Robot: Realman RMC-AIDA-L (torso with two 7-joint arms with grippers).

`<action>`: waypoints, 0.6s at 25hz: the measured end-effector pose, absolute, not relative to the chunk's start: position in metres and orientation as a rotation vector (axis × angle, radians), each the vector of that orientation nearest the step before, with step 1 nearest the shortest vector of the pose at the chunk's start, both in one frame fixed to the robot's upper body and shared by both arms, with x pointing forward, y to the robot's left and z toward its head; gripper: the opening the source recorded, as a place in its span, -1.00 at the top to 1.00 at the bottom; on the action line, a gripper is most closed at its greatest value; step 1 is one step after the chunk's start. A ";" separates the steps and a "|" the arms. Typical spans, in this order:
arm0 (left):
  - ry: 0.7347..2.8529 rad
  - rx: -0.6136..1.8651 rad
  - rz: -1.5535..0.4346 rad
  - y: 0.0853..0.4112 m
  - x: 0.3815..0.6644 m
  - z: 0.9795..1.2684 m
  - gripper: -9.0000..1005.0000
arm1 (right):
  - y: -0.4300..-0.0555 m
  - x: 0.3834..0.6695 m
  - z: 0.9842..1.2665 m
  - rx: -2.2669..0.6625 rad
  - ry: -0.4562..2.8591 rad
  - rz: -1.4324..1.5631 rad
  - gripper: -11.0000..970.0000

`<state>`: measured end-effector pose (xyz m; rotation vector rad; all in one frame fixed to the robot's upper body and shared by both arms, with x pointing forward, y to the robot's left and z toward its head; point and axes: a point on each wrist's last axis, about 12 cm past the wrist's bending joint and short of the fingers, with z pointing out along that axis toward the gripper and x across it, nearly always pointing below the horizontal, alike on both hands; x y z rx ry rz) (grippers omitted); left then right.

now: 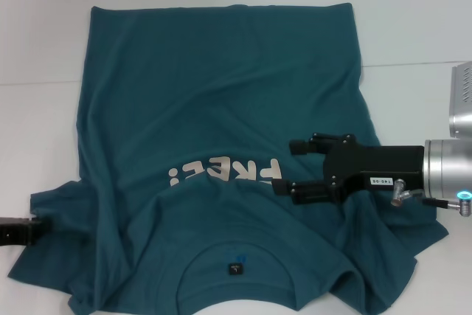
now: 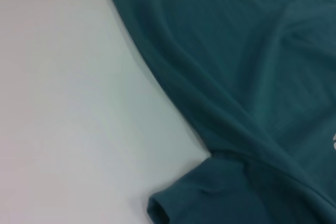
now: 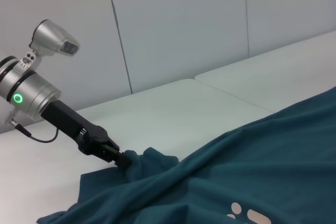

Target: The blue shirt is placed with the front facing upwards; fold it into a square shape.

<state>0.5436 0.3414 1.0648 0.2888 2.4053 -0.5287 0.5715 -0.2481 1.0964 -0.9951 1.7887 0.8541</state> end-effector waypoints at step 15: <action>2.380 0.299 -0.507 0.352 0.545 1.083 0.93 | -0.247 0.573 1.099 -0.989 1.784 0.859 -0.89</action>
